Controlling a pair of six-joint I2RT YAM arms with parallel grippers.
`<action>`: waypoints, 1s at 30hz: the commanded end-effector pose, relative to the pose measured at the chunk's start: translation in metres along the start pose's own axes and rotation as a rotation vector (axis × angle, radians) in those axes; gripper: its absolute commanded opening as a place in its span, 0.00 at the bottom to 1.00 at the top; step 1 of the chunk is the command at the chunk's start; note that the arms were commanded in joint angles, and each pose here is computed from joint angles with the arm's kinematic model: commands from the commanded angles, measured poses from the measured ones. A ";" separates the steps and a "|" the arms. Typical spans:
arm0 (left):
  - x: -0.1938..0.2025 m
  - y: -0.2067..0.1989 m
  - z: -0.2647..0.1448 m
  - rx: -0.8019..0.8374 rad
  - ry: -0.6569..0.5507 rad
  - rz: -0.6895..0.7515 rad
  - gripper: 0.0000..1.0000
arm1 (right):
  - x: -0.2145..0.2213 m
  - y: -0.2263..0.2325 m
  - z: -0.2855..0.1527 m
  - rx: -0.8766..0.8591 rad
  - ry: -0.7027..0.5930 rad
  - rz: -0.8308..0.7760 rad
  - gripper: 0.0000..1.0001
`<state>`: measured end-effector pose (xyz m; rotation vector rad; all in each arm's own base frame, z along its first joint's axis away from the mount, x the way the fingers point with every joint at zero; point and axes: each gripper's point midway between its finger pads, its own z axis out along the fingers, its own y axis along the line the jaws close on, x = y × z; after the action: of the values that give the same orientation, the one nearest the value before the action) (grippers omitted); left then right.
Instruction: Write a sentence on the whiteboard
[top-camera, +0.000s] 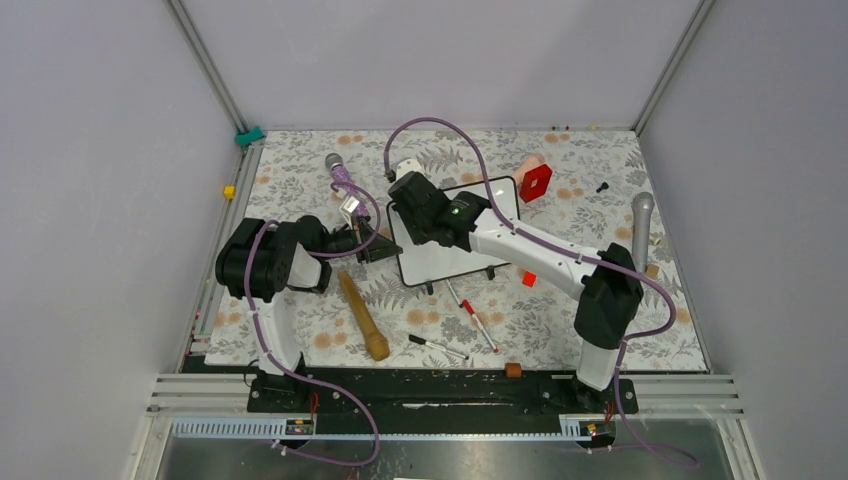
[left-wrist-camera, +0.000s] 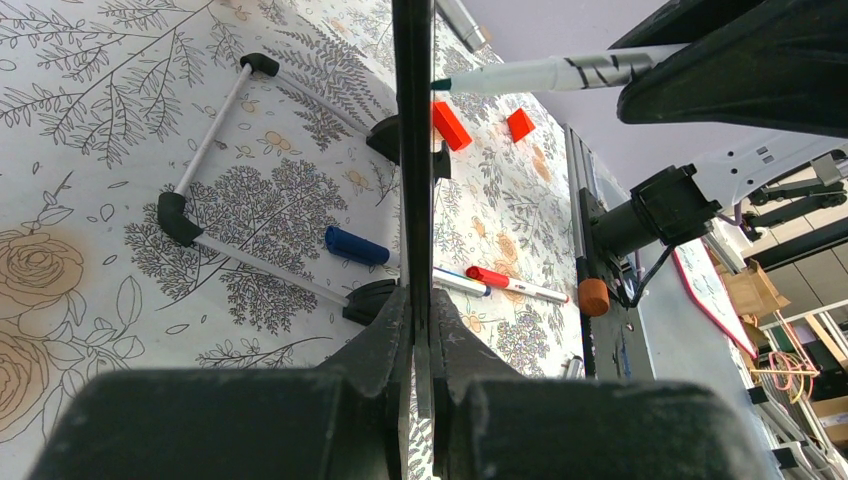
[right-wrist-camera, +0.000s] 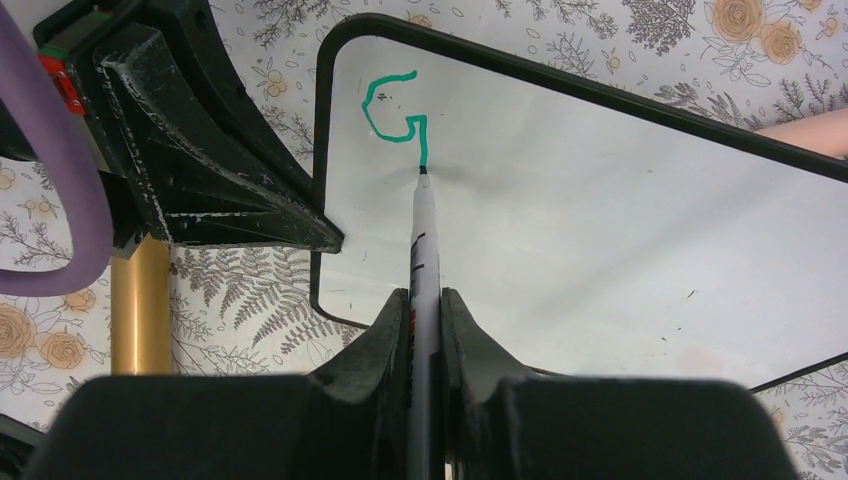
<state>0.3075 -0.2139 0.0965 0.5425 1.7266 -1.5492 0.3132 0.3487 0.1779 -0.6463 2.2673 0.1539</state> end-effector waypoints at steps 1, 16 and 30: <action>-0.008 -0.011 -0.001 0.038 -0.006 0.129 0.00 | -0.025 -0.008 -0.027 -0.007 -0.083 0.025 0.00; -0.008 -0.011 -0.001 0.038 -0.006 0.128 0.00 | -0.033 -0.027 -0.061 -0.014 -0.197 0.072 0.00; -0.008 -0.008 -0.003 0.026 -0.013 0.122 0.00 | -0.035 -0.042 -0.054 0.006 -0.256 0.129 0.00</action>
<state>0.3069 -0.2138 0.0978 0.5537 1.7180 -1.5474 0.3076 0.3151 0.2226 -0.5284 2.1439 0.2526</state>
